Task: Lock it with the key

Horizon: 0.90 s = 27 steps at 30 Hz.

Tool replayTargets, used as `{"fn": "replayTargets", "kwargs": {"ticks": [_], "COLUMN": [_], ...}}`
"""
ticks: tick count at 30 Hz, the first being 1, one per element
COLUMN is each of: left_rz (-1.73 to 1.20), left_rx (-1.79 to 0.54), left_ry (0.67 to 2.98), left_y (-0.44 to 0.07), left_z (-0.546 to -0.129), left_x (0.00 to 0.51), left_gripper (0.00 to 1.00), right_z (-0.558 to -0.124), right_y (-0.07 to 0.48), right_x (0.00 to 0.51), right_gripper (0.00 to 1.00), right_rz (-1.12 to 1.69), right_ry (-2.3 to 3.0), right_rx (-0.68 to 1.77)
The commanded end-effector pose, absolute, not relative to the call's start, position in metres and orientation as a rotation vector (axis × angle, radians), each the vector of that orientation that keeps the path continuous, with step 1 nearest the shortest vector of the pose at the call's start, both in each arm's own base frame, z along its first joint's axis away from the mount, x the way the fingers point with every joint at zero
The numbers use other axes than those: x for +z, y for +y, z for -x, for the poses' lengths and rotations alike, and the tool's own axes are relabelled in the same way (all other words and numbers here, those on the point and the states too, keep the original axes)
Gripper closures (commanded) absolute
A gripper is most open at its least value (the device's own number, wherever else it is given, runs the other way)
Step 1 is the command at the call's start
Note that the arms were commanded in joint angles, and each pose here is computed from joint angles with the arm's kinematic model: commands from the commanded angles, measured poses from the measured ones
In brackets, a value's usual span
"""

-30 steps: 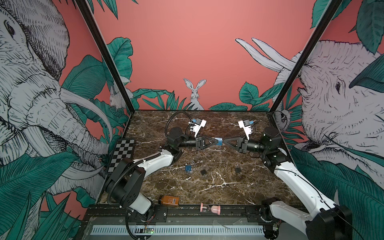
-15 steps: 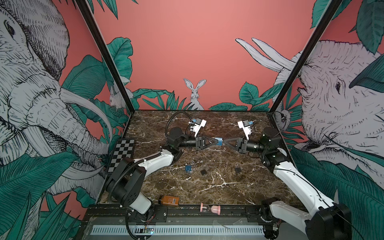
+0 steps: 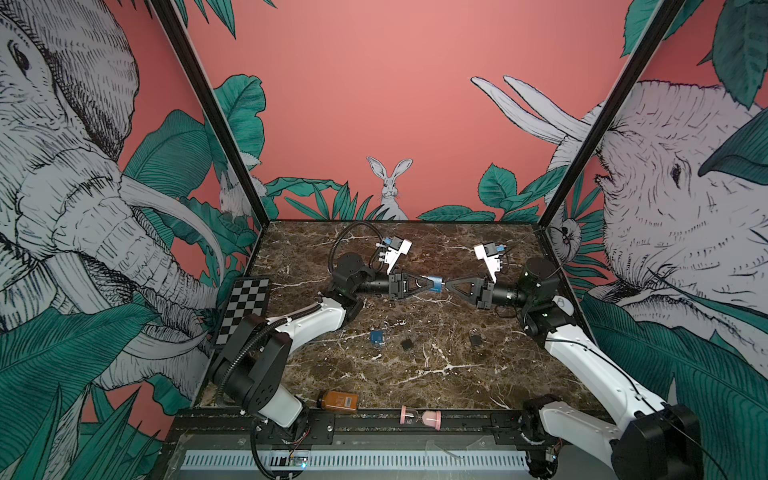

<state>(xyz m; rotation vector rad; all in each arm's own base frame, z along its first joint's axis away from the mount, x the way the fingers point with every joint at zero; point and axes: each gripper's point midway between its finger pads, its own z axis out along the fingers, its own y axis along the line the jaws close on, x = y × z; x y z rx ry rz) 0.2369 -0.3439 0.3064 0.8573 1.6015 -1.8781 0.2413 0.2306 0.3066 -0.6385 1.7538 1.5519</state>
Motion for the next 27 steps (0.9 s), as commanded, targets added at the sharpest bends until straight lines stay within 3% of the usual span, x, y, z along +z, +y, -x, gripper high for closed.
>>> {"fn": "replayTargets", "kwargs": {"ticks": [1,12,20,27], "left_rz": [-0.898,-0.871,-0.739,-0.635], "left_rx": [-1.814,-1.732,-1.388,-1.274], "left_ry": [1.513,1.615,1.932,2.044], "left_y": [-0.33,-0.327,-0.32,-0.314], "left_z": [-0.234,-0.242,-0.282,-0.3], "left_x": [0.331,0.315,0.252,0.237], "left_gripper": [1.0,1.0,1.0,1.0], "right_z": [-0.238,-0.244,-0.265,-0.281], "right_y": [0.229,0.211,0.194,0.173], "right_x": [0.318,0.323,0.304,0.276], "right_gripper": [1.0,1.0,1.0,1.0], "right_rz": [0.68,0.623,0.431,0.241], "right_ry": [1.689,1.698,1.814,1.937], "right_rx": [1.548,1.495,1.404,1.227]}}
